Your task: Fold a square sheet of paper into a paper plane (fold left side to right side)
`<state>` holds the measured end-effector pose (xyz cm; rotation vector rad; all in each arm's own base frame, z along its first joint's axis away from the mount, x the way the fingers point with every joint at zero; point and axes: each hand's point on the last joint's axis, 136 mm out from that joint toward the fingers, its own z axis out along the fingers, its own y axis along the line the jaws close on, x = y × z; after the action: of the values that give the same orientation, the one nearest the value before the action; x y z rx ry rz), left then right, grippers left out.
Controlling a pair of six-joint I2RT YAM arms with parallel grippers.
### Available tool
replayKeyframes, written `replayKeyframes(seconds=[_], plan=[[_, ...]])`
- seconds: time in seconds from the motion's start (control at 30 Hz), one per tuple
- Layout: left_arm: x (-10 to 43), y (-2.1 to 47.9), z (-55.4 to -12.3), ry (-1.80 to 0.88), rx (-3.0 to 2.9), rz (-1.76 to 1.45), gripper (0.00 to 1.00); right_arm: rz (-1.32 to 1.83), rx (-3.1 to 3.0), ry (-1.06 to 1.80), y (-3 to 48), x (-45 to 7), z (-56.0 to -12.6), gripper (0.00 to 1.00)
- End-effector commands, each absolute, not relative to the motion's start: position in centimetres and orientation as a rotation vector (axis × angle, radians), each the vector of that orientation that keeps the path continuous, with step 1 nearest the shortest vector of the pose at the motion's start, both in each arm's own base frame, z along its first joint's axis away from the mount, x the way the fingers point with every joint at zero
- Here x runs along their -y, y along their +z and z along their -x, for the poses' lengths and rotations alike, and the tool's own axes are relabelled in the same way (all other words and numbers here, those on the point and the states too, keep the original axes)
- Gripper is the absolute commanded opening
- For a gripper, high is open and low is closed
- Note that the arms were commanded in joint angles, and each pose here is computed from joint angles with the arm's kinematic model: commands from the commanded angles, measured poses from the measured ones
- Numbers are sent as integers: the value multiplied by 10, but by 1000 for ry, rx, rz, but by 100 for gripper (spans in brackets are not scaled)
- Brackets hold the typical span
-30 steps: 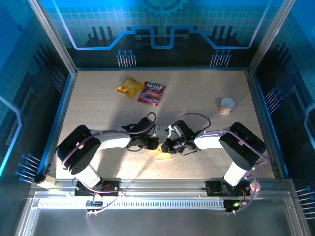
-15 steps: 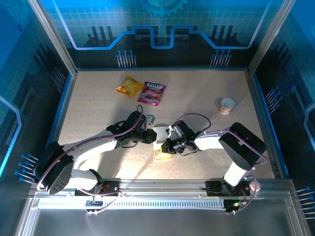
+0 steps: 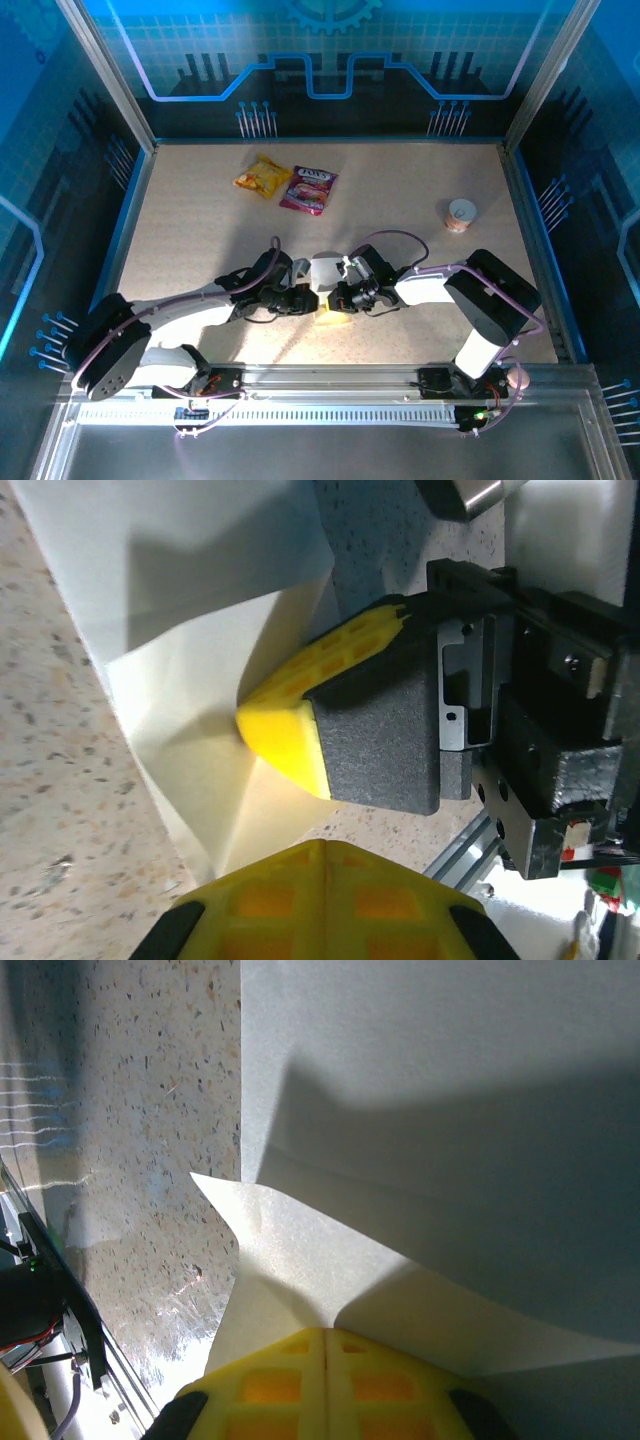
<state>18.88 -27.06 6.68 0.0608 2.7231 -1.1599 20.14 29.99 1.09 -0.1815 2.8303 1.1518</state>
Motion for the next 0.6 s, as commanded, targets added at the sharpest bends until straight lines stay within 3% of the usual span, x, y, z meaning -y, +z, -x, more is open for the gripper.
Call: replayKeyframes(seconds=[0.0, 0.57], plan=[[283, 63, -182, -1242, -2757, -35, 4, 133, -3008, 994, -20, -279, -174, 0], [283, 20, -178, -1149, -2883, 16, 2, 136, -3024, 977, -21, -276, -171, 0]])
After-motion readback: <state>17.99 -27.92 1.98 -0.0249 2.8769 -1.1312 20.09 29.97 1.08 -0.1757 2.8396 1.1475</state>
